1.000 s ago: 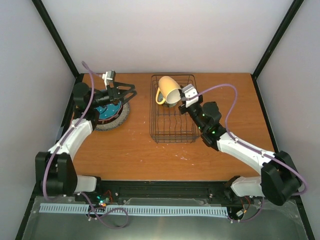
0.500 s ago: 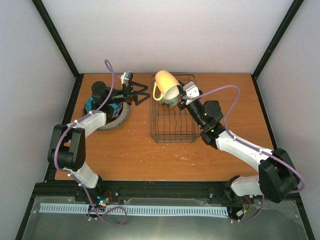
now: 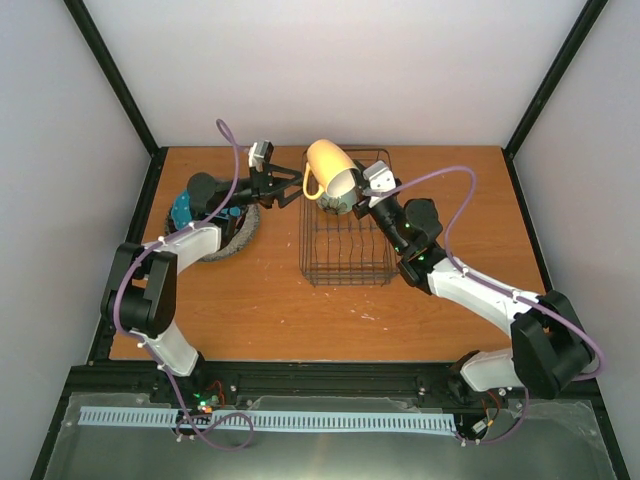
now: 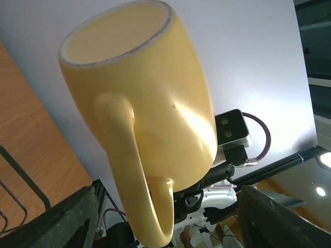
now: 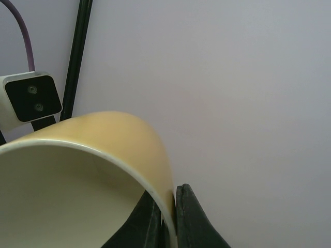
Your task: Load the mixed dishes into the dish rack
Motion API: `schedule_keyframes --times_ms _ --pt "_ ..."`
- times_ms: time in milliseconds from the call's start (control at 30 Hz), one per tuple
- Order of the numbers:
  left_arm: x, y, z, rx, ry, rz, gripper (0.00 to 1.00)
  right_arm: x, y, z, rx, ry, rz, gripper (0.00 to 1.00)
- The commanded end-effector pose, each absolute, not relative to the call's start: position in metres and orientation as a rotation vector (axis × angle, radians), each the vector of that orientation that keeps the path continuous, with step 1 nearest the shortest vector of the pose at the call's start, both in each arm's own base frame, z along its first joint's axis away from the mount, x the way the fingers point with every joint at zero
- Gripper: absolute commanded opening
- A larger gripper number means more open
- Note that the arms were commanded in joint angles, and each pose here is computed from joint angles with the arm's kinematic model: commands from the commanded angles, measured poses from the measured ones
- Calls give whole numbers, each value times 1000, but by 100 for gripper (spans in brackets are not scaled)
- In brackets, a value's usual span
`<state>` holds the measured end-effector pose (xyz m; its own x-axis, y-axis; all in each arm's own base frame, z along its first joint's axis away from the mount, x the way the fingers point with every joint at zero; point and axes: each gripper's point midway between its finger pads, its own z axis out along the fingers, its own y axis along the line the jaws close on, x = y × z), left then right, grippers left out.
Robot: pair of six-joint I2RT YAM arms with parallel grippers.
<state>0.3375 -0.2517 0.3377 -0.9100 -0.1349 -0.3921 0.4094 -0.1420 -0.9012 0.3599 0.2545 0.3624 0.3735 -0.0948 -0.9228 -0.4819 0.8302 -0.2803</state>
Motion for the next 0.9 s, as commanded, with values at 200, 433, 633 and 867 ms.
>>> schedule_keyframes --times_ms 200,433,633,867 --pt "340 -261 342 347 1717 -2118 54 350 245 420 -468 1021 317 3" --pt "340 -274 343 374 1713 -2143 40 350 247 418 -474 1027 329 3" --pt "341 -275 342 363 1710 -2146 1 350 246 414 -479 1042 334 3" --pt "342 -276 350 403 1726 -2060 1 354 234 412 -414 1082 308 36"
